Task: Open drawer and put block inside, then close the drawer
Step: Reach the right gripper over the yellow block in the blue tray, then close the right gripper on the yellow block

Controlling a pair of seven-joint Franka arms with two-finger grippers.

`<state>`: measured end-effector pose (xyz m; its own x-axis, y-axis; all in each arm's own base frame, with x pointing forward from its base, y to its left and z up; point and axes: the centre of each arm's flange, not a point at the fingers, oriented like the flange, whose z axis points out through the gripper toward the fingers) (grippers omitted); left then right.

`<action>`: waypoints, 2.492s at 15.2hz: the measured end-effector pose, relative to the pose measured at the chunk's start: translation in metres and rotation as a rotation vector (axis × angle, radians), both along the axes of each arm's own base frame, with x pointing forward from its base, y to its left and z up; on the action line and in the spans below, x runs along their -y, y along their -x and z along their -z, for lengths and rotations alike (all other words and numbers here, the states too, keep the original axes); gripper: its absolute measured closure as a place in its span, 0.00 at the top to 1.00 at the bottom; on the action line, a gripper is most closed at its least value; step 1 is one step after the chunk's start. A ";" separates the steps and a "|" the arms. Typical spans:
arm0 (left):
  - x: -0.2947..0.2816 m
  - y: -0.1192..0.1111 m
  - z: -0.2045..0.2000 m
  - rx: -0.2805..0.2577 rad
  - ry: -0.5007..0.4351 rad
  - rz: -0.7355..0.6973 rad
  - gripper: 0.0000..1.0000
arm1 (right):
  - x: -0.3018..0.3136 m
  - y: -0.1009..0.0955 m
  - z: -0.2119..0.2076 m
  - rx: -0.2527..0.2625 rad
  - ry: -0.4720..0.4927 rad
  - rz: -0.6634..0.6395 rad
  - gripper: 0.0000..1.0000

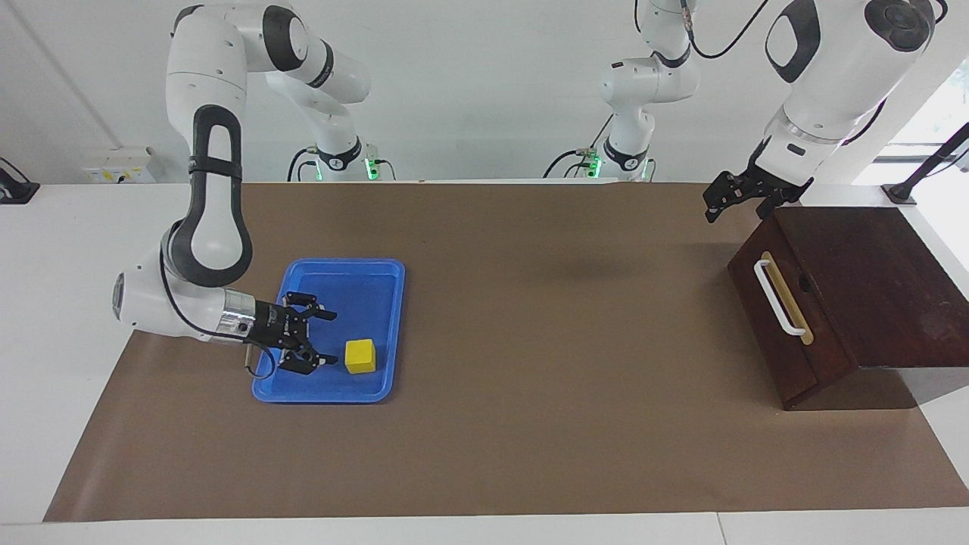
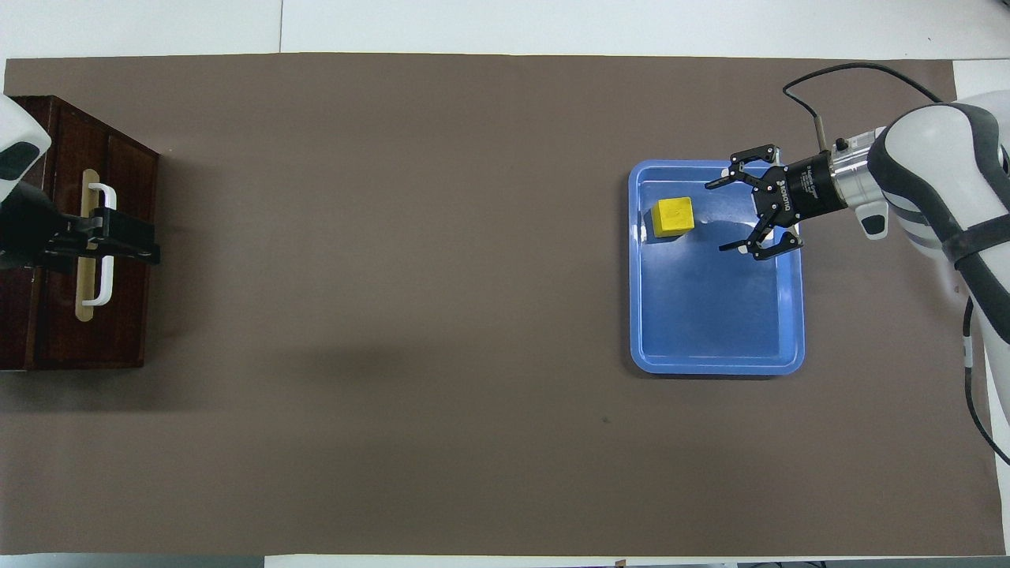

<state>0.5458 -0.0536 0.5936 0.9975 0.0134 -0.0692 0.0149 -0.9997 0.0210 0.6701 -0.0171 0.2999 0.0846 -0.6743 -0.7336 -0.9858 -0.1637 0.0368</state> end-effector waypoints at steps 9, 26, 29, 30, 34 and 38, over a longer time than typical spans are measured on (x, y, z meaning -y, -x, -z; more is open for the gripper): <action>0.000 0.000 0.000 0.000 0.000 0.000 1.00 | -0.009 -0.018 0.025 -0.009 -0.059 0.061 1.00; 0.001 0.000 0.000 0.000 0.000 0.002 1.00 | -0.019 -0.004 0.040 -0.051 -0.063 0.052 0.95; 0.005 0.001 0.000 -0.001 0.000 0.009 1.00 | -0.020 -0.002 0.038 -0.049 -0.061 0.052 0.66; 0.005 0.002 -0.001 -0.002 -0.001 0.011 1.00 | -0.019 -0.002 0.038 -0.043 -0.058 0.055 0.56; 0.005 0.005 -0.006 0.005 -0.005 0.012 1.00 | -0.024 -0.001 0.035 -0.005 -0.041 0.053 0.55; -0.006 -0.012 0.019 0.130 -0.102 0.028 1.00 | -0.038 -0.007 0.012 0.012 -0.024 0.072 0.55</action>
